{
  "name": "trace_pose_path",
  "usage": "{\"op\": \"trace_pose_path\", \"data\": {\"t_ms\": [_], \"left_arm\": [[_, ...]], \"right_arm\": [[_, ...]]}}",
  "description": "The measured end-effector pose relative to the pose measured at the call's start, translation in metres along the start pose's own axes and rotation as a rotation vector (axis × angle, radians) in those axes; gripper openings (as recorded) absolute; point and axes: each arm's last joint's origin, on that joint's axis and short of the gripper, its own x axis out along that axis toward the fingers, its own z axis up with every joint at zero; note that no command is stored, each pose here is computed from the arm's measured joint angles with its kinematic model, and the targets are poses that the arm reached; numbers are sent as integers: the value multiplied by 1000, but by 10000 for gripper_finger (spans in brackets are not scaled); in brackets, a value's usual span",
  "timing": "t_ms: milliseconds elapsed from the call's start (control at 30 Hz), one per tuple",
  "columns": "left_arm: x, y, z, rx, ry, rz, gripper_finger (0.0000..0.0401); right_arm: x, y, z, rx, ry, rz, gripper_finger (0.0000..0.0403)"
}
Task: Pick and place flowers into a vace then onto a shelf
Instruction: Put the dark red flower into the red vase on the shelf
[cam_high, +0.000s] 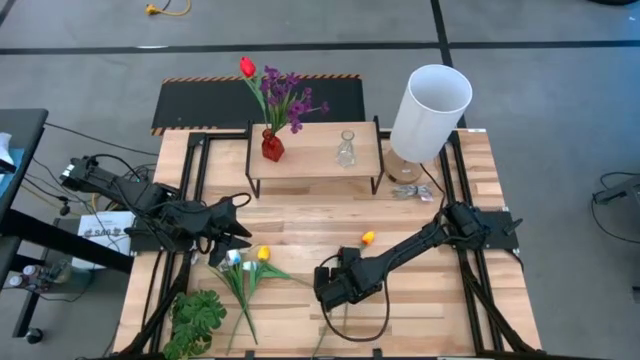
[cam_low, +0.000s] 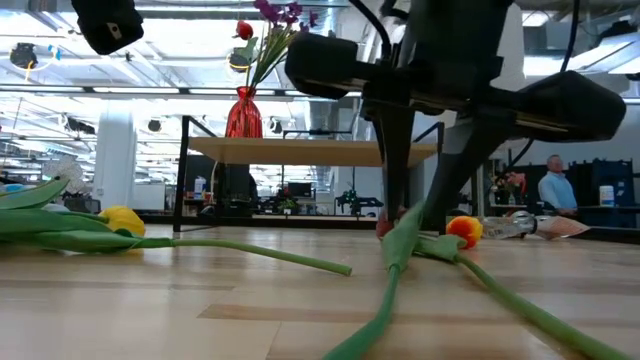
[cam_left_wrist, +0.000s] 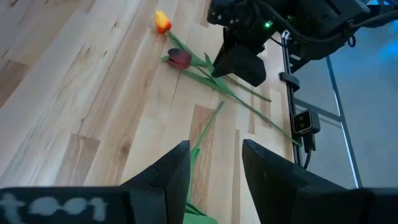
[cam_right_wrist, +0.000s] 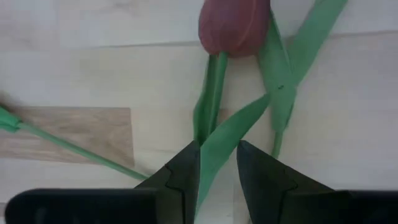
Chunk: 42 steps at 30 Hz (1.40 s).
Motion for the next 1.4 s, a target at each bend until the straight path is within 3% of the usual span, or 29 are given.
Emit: {"op": "trace_pose_path", "data": {"t_ms": [1033,1400], "left_arm": [[0,0,0,7,-11,14,135],[0,0,0,7,-12,14,135]], "right_arm": [[9,5,7,-38,69,17,100],[21,2,6,-28,73,52,172]]}}
